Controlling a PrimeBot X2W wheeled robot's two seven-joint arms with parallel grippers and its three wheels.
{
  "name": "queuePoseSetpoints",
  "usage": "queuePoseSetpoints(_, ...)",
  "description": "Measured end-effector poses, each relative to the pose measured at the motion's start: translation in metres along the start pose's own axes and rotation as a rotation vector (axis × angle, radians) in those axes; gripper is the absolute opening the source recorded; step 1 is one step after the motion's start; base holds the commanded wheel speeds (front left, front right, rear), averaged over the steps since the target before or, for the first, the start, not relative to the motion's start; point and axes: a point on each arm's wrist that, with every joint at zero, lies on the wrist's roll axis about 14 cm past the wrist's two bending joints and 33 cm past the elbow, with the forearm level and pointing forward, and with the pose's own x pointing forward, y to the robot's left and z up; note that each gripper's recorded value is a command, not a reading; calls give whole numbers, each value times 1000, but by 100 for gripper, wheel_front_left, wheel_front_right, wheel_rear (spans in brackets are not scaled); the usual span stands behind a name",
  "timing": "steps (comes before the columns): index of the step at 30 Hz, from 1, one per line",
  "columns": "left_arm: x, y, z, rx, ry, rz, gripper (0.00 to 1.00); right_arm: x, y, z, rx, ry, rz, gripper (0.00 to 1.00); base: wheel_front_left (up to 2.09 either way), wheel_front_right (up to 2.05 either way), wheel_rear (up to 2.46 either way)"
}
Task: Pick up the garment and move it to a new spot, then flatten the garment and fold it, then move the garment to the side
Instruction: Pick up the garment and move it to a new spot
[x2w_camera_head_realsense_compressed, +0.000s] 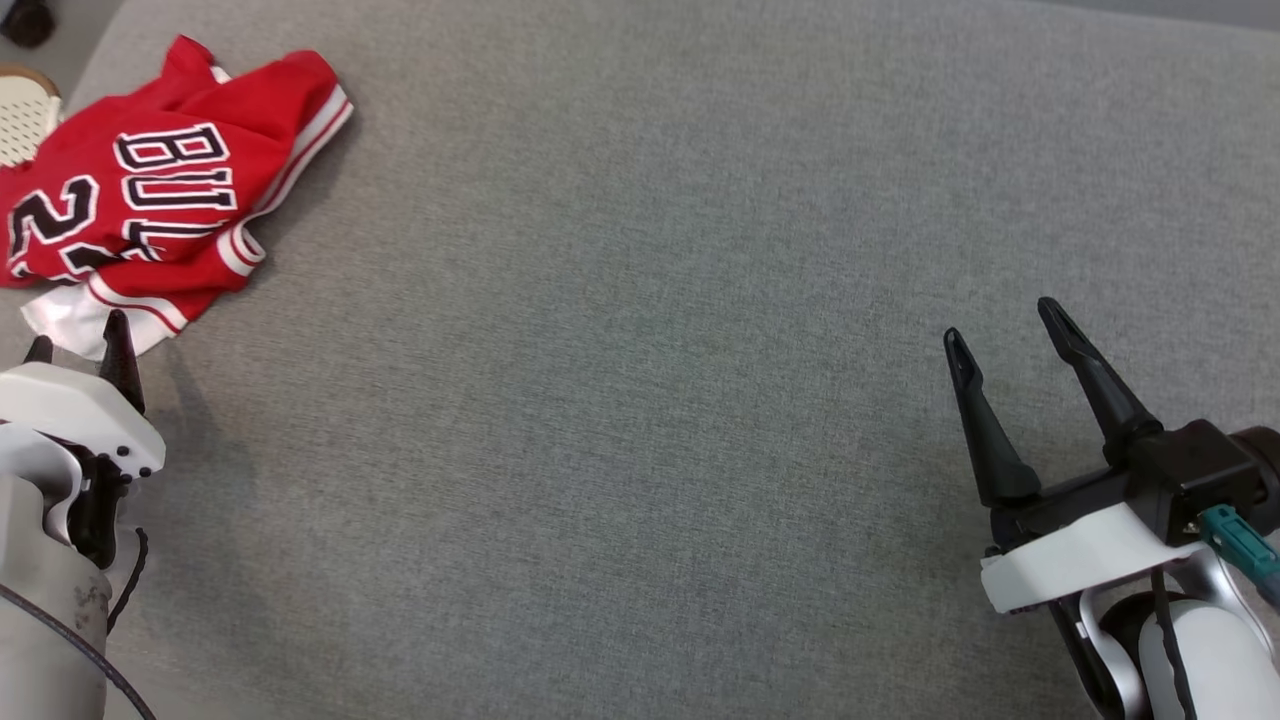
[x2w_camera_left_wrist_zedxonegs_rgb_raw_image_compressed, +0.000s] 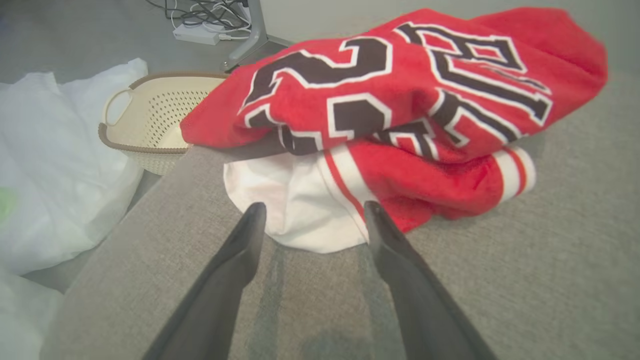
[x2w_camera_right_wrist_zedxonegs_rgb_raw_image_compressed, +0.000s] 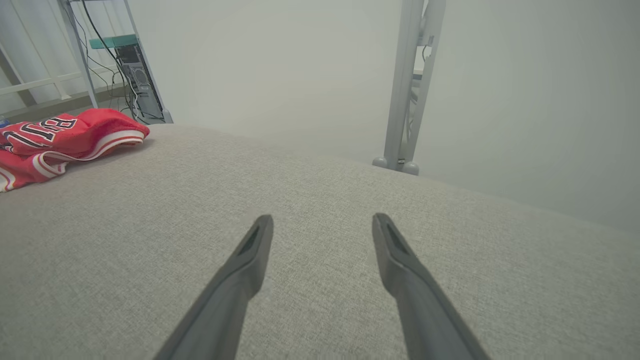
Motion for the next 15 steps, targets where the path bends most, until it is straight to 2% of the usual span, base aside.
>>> queuePoseSetpoints(8, 19, -5, -27, -6, 88, 16, 100, 8, -13, -14, -12, 30, -4, 100, 0, 0, 0)
queuePoseSetpoints(9, 20, -5, -29, -3, 99, 16, 96, 8, -15, -15, -12, 35, -8, 100, 0, 0, 0)
queuePoseSetpoints(10, 21, -6, -33, 0, 117, 16, 79, 7, -17, -17, -13, 41, -15, 100, 0, 0, 0)
queuePoseSetpoints(11, 22, -6, -35, -8, 130, 16, 53, 6, -19, -18, -14, 44, -19, 100, 0, 0, 0)
queuePoseSetpoints(12, 23, -7, -38, -8, 142, 15, 40, 5, -21, -18, -16, 46, -23, 100, 0, 0, 0)
queuePoseSetpoints(13, 24, -8, -39, -1, 150, 13, 31, 4, -23, -18, -17, 46, -30, 100, 0, 0, 0)
queuePoseSetpoints(14, 26, -8, -39, -1, 147, 13, 11, 3, -26, -19, -18, 47, -38, 100, 0, 0, 0)
queuePoseSetpoints(15, 27, -8, -38, 5, 142, 18, 0, 2, -28, -19, -19, 48, -44, 100, 0, 0, 0)
